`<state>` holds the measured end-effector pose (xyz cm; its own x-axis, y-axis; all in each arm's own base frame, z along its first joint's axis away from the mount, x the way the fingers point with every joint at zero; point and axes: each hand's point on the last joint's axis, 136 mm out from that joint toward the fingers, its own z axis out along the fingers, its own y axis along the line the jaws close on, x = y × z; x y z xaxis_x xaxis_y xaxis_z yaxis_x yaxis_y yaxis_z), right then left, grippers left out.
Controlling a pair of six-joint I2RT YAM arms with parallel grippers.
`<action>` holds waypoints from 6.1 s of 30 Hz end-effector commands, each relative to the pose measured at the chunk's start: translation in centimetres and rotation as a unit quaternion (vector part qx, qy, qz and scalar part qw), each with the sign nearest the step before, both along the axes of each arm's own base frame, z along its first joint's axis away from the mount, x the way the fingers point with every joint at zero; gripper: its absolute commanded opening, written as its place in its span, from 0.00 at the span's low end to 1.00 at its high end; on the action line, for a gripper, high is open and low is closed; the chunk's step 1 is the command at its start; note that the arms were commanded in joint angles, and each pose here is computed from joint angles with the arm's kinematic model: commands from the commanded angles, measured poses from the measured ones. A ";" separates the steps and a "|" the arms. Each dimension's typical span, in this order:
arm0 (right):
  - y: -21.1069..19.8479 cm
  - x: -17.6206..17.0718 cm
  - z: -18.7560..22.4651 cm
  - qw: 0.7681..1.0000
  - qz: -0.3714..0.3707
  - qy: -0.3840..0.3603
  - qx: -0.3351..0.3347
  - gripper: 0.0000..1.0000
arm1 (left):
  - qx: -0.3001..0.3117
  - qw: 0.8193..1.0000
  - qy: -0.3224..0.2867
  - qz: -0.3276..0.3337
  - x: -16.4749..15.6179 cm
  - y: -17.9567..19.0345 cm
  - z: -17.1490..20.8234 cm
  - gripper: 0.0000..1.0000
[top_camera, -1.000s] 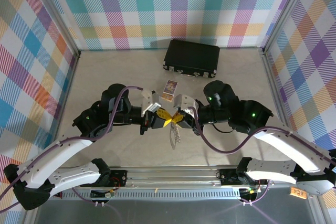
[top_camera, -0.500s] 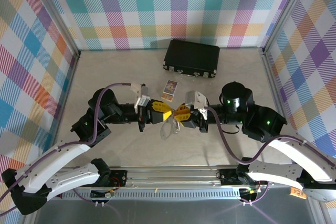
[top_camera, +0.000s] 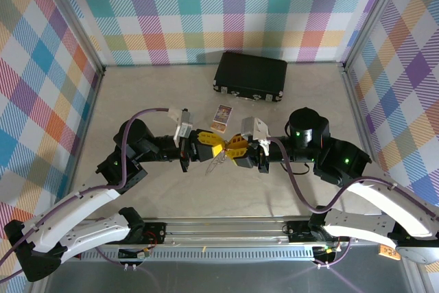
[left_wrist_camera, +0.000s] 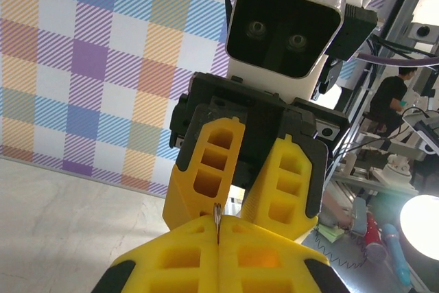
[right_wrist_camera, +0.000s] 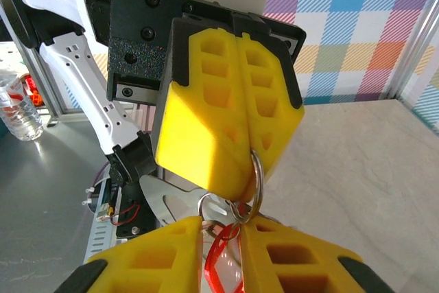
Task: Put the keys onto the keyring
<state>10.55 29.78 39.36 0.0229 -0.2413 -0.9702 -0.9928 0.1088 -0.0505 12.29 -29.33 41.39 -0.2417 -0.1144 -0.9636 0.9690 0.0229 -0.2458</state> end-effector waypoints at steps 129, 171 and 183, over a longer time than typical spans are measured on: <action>0.8 0.3 -0.9 0.999 0.008 0.002 -0.036 0.11 | 0.062 0.997 -0.055 -0.001 -0.7 0.3 -0.6 0.00; -1.5 0.0 0.8 0.999 -0.032 -0.025 0.026 0.57 | -0.004 0.999 -0.046 0.013 0.2 -0.1 -0.3 0.00; -2.0 1.2 -1.5 0.997 -0.072 -0.001 0.001 0.68 | -0.010 0.998 -0.033 0.043 1.0 0.3 -0.6 0.00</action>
<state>11.62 28.09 38.17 0.0129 -0.2397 -0.9708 -0.9717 0.2261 -0.0687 13.38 -29.48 39.56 -0.1975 -0.0979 -0.9754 0.9744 0.0897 -0.2063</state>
